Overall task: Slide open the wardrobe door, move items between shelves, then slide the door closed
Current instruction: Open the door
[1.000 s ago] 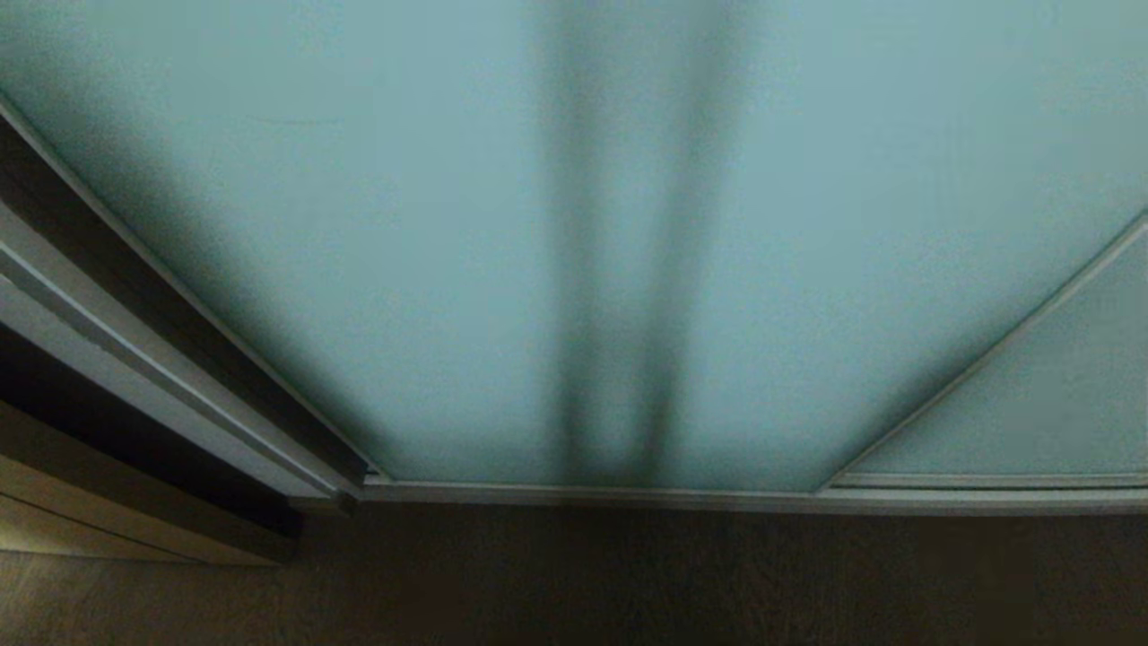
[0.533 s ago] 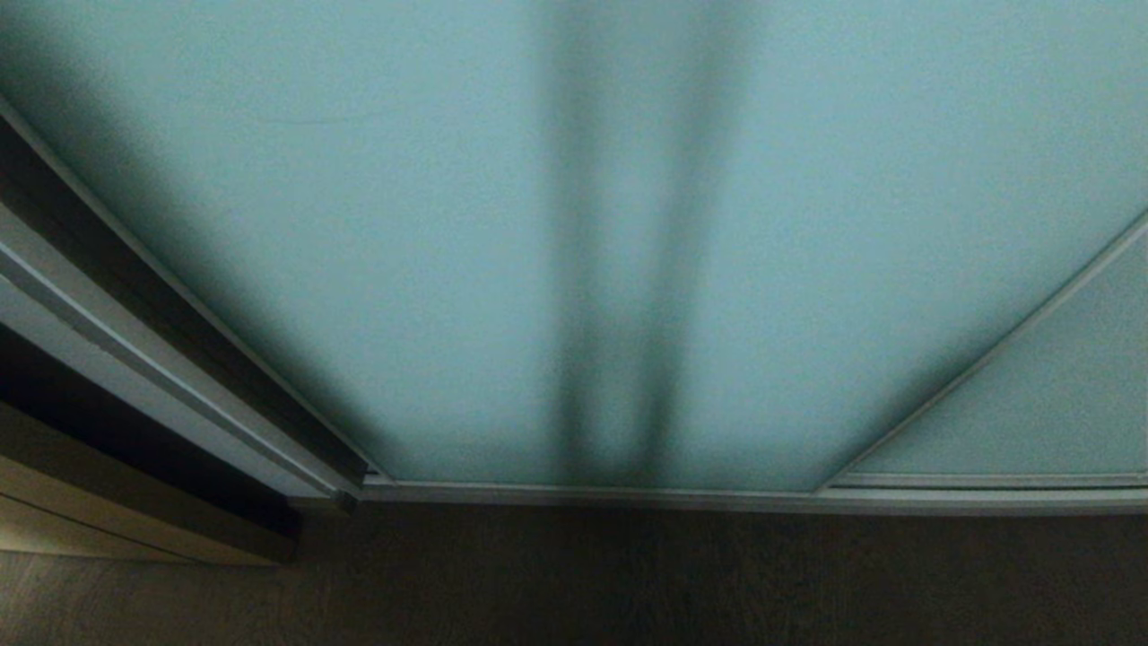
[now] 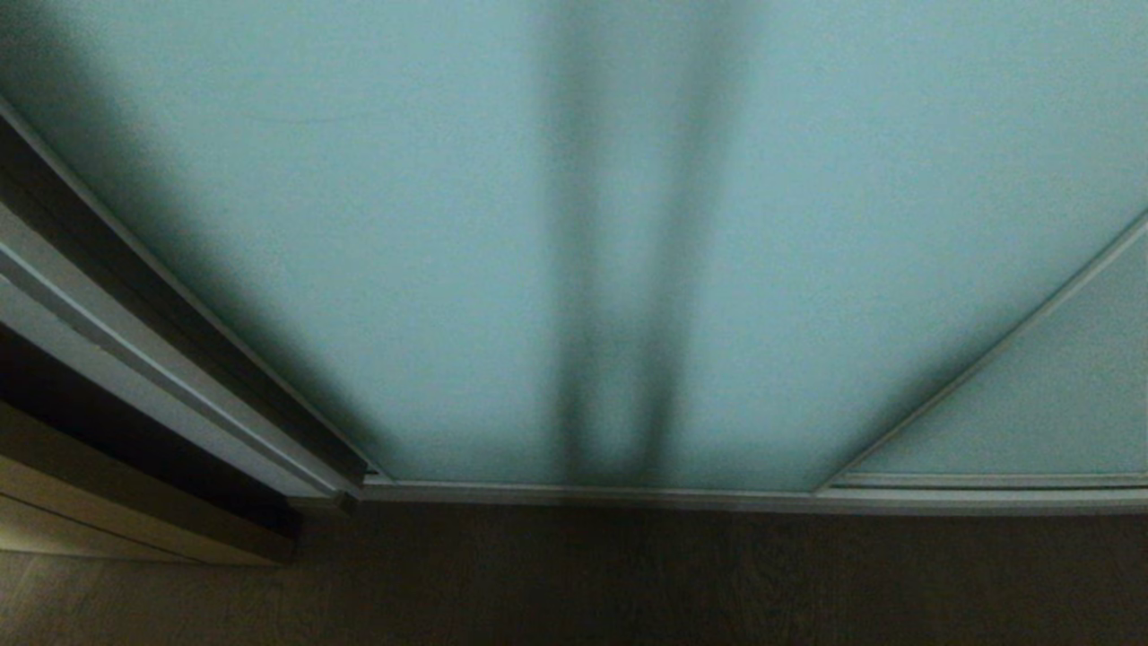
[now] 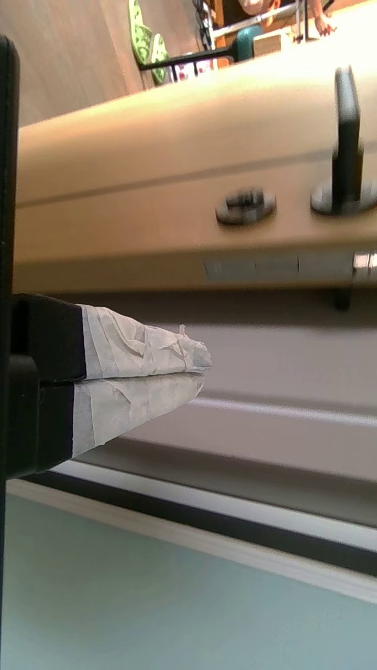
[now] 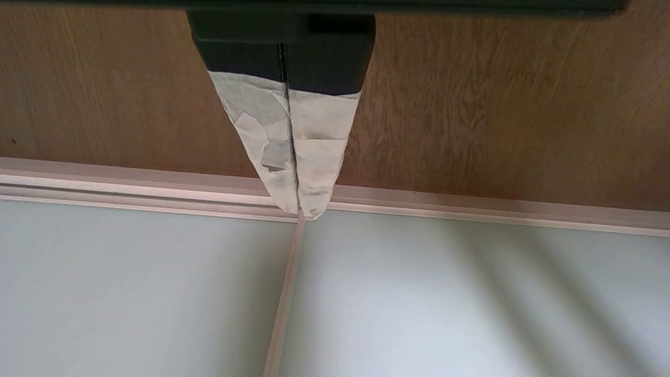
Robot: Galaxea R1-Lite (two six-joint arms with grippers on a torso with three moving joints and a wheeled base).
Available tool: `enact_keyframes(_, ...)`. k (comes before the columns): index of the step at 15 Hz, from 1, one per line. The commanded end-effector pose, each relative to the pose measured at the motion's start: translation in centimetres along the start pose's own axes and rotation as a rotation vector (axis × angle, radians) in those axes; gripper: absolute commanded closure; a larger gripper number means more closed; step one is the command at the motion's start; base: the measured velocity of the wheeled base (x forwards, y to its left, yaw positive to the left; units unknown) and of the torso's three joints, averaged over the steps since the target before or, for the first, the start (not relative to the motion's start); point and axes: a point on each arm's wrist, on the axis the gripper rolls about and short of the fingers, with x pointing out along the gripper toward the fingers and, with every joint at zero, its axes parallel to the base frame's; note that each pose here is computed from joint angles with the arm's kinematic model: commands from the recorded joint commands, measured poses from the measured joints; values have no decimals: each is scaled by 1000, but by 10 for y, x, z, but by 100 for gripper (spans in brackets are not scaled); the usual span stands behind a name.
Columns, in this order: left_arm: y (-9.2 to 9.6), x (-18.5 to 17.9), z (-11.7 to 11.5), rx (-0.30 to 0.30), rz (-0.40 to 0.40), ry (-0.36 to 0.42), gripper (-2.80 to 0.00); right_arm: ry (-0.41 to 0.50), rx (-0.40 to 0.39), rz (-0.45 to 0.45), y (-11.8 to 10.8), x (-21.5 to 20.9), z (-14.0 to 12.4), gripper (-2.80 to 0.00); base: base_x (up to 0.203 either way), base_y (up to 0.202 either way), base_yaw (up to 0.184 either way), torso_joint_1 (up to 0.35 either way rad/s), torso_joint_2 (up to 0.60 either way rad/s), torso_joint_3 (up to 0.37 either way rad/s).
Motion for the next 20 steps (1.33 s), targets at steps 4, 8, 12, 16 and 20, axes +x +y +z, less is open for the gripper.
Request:
enact_keyframes(4, -36, 39, -20, 27, -4, 40, 0, -2, 0, 0, 0, 0, 0, 0, 0, 0, 0, 0, 0, 0)
enact_keyframes(8, -58, 61, -41, 45, -8, 73, 0, -2, 0, 1, 0, 0, 0, 0, 0, 0, 0, 0, 0, 0)
enact_keyframes(12, -79, 82, -59, 50, -18, 83, 0, -2, 0, -1, 0, 0, 0, 0, 0, 0, 0, 0, 0, 0)
enact_keyframes(16, -96, 95, -87, 64, -31, 110, 0, -2, 0, 0, 0, 0, 0, 0, 0, 0, 0, 0, 0, 0)
enact_keyframes(20, -107, 109, -87, 45, -25, 87, 0, -2, 0, 1, 0, 0, 0, 0, 0, 0, 0, 0, 0, 0)
